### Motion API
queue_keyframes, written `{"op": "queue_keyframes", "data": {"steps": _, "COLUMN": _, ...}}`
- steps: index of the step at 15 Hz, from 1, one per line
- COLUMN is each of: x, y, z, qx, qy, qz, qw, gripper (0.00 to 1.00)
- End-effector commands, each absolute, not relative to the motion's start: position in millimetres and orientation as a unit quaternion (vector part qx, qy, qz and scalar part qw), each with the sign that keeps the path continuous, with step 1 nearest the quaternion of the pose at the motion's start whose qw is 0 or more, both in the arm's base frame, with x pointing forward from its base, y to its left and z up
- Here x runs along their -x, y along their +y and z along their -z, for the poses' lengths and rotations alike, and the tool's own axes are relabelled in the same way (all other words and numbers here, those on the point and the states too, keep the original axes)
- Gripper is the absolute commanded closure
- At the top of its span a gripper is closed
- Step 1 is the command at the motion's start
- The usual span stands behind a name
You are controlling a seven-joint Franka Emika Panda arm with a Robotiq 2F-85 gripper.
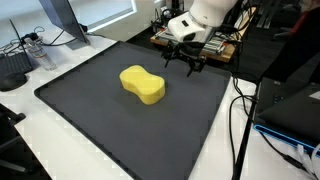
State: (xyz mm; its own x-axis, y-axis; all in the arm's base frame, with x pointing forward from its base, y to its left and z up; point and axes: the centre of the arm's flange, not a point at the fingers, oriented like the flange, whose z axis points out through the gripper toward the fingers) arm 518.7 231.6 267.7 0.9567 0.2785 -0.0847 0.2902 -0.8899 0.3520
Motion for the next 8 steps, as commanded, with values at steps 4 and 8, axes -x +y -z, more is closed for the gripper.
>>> {"op": "queue_keyframes", "data": {"steps": 4, "x": -559, "y": 226, "z": -211, "qx": -0.962, "qy": 0.137, "qz": 0.032, "qw": 0.234, "gripper": 0.00}}
{"op": "queue_keyframes", "data": {"steps": 8, "x": -571, "y": 205, "z": -185, "qx": -0.956, "qy": 0.109, "qz": 0.039, "qw": 0.271, "gripper": 0.00}}
